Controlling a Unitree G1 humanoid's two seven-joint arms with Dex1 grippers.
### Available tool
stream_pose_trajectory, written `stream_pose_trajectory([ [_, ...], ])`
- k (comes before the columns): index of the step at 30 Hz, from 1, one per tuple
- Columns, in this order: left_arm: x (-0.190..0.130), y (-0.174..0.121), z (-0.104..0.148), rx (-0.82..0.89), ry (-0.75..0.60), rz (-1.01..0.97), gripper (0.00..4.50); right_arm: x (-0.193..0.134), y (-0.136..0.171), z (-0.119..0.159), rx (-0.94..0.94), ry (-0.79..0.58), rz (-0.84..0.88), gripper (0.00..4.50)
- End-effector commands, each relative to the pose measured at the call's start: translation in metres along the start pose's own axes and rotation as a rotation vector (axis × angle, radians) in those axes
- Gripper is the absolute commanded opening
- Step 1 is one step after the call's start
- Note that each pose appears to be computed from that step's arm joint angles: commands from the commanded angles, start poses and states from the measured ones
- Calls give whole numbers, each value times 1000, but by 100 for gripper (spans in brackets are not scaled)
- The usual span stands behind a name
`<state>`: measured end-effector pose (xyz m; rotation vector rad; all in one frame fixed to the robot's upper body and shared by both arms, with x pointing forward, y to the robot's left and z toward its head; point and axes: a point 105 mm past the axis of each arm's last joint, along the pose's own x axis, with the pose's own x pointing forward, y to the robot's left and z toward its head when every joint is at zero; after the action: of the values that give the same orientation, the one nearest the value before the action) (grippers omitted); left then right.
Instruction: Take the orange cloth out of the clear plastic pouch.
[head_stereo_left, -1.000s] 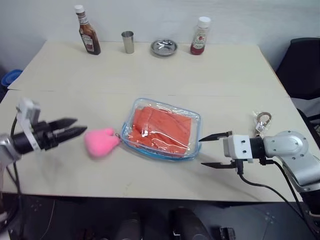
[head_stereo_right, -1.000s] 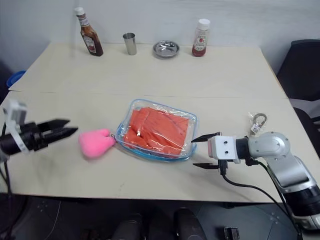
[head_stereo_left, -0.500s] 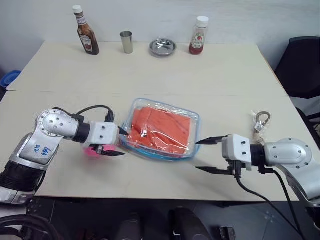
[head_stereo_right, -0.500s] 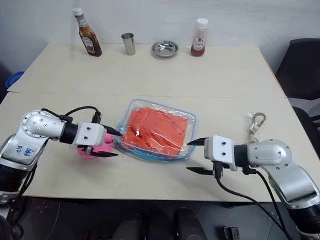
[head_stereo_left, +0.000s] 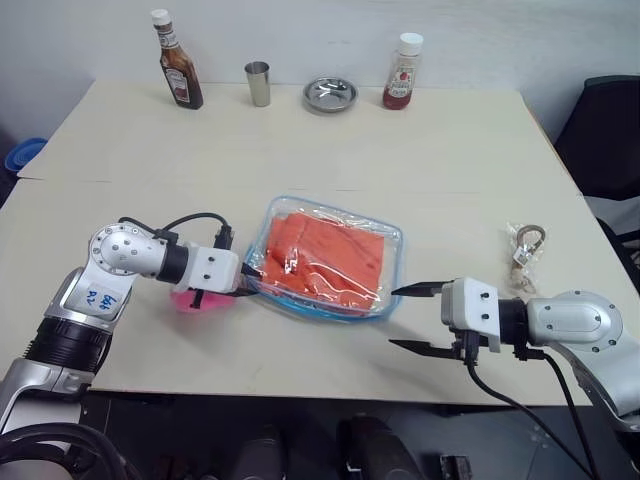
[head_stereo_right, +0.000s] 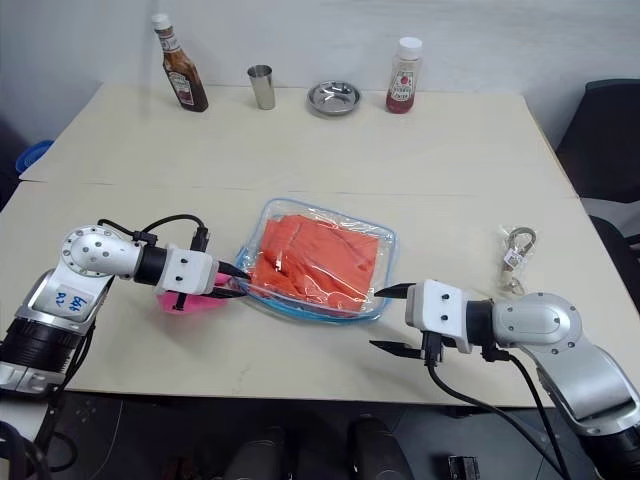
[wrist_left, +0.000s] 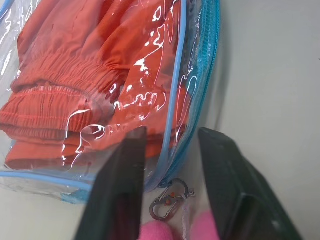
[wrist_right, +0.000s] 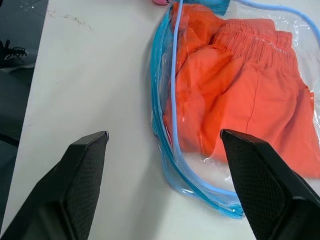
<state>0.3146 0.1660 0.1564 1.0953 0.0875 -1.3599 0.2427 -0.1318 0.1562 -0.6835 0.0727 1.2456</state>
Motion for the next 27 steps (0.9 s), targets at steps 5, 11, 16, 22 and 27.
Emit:
stream_pose_trajectory([
  [5,-9,5,2,16,4,22,4,-2,-3,10,-38,-28,-16,375],
  [11,-9,15,20,-271,-202,93,4,-3,-6,11,-32,-35,-20,375],
  [16,-6,29,52,-555,-444,178,4,3,-2,15,25,-75,-20,375],
  [22,9,16,67,-689,-501,218,0,20,-3,8,66,-68,-60,247],
  [27,26,-3,72,-684,-470,185,0,39,-22,3,78,-47,-163,111],
])
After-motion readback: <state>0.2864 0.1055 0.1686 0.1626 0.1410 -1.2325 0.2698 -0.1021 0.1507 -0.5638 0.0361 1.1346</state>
